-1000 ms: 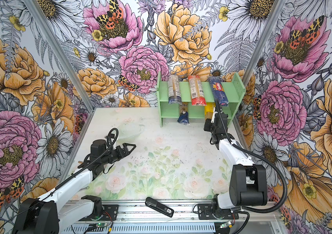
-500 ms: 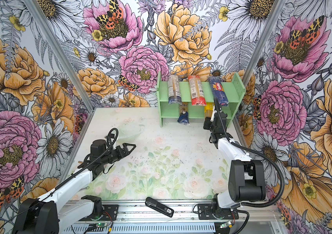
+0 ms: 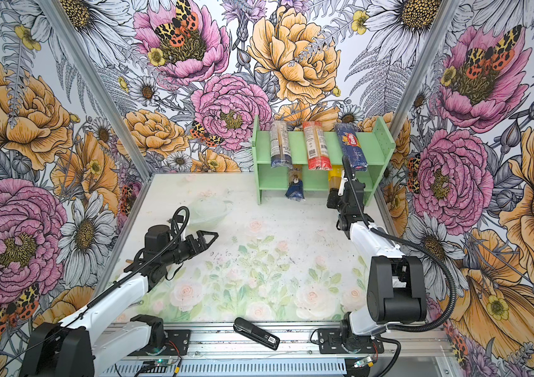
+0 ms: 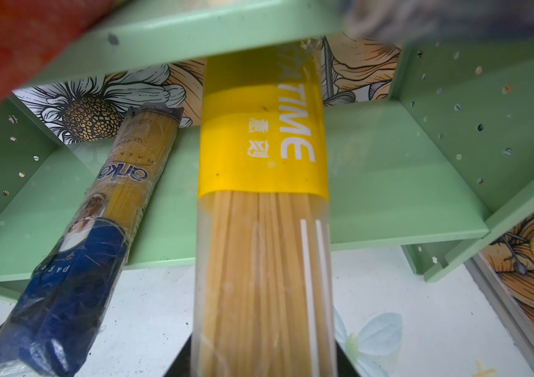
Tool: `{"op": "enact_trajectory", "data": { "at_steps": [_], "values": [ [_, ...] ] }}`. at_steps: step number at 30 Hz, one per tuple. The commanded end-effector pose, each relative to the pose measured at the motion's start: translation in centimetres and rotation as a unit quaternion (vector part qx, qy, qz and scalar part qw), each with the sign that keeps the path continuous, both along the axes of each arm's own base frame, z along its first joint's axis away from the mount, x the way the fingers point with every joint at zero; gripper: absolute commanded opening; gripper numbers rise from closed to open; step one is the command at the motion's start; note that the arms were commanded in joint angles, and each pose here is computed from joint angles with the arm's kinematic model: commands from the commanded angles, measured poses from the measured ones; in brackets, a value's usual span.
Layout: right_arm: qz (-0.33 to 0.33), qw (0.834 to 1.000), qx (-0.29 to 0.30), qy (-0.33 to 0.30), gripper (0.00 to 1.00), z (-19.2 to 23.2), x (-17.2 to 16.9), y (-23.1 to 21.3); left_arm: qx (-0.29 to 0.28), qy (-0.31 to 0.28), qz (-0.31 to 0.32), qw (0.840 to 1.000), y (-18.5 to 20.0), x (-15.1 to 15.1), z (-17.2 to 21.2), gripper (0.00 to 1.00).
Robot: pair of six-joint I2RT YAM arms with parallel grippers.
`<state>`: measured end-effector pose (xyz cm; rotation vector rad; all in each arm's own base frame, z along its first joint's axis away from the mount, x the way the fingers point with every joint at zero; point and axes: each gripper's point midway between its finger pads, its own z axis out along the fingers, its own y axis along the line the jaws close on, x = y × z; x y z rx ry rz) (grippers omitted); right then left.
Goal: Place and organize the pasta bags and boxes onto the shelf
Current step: 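Carry the upright yellow PASTATIME bag to the shelf front beside the blue-and-gold bag, then lower the yellow bag onto the table against the shelf front with the right gripper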
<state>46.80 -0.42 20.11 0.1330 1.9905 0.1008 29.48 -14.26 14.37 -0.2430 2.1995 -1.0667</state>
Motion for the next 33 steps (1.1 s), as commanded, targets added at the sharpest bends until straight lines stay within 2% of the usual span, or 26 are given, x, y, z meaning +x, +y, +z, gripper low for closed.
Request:
{"op": "enact_trajectory", "data": {
  "at_steps": [1, 33],
  "values": [
    [-0.004, 0.991, -0.015, -0.129, 0.00, 7.3, 2.0, -0.2, 0.002, -0.019, 0.005, 1.000, 0.0, 0.3, 1.4, 0.99],
    [0.006, 0.992, -0.031, -0.125, 0.00, 6.5, 4.3, -0.1, 0.004, -0.018, 0.006, 1.000, -0.3, 0.4, 1.7, 0.99]
  ]
}}
